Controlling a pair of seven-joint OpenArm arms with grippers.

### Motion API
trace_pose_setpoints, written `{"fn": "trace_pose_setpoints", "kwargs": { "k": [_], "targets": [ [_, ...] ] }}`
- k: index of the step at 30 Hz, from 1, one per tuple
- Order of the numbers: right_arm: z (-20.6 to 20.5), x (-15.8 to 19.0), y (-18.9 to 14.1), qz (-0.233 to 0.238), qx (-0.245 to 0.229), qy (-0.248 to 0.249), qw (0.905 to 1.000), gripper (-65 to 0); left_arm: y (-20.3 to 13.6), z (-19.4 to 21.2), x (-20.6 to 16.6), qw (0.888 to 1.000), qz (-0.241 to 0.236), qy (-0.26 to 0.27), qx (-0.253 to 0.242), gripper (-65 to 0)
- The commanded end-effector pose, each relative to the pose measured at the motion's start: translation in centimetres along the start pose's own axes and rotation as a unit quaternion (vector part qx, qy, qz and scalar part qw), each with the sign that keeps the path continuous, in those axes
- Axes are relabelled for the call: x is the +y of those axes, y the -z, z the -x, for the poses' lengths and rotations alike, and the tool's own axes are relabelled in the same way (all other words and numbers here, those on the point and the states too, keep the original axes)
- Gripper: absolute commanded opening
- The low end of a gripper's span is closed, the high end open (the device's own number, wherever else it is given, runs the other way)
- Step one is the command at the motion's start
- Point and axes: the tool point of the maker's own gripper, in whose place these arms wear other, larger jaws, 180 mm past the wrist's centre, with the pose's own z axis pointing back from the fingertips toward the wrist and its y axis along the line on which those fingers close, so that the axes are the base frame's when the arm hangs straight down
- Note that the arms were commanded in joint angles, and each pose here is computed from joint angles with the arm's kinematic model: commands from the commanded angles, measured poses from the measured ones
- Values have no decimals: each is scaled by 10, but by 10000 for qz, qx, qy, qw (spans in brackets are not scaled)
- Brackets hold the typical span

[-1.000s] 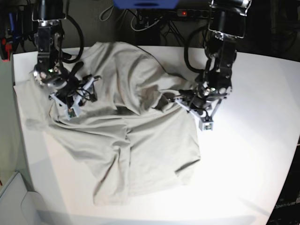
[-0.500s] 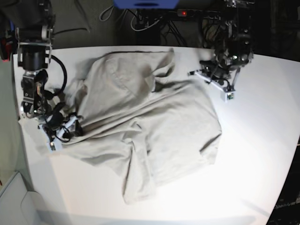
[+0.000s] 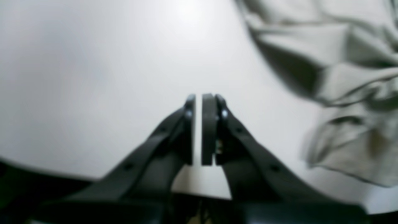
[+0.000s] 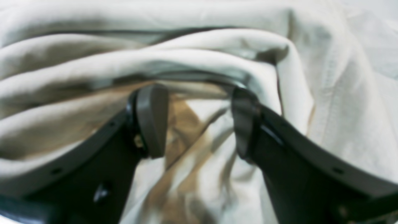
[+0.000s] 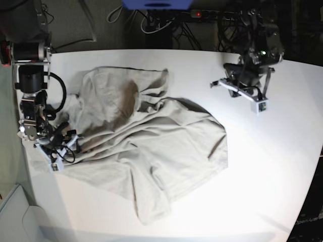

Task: Layout the t-shirt on the table in an organized manner, then fold the t-shirt properly
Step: 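Release with the left gripper and move it back over the shirt, then grasp the shirt edge with the left gripper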

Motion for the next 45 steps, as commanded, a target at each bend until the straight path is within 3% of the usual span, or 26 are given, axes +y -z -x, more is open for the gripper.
{"fn": "trace_pose_setpoints", "kwargs": {
  "k": [1, 9, 16, 19, 23, 27, 41, 43, 45],
  "targets": [
    [-2, -4, -2, -2, 90, -60, 9999, -310, -2, -24, -8, 9993, 128, -68, -344, -611],
    [0, -16, -7, 104, 121, -93, 9998, -310, 23, -104, -45, 9934, 525, -297, -975, -611],
    [1, -27, -11, 197, 133, -123, 9996, -310, 62, -158, -48, 9942, 464, -333, -911, -601],
    [1, -27, -11, 197, 125, -123, 9997, -310, 80, -175, -48, 9956, 400, -397, -745, -505],
    [0, -27, -11, 199, 133, -123, 9996, -310, 102, -165, -42, 9978, 270, -499, -351, -309],
    [0, -26, -10, 192, 131, -121, 9997, -310, 121, -157, -32, 9976, 115, -587, -351, -222],
    [-1, -26, -10, 184, 107, -119, 9997, -310, 170, -112, -10, 9964, -294, -786, 141, -229],
    [-1, -25, -10, 177, 90, -117, 9997, -310, 172, -106, -9, 9961, -312, -790, 221, -291],
    [-2, -25, -10, 177, 82, -117, 9997, -310, 172, -106, -10, 9962, -303, -791, 217, -434]
  ]
}}
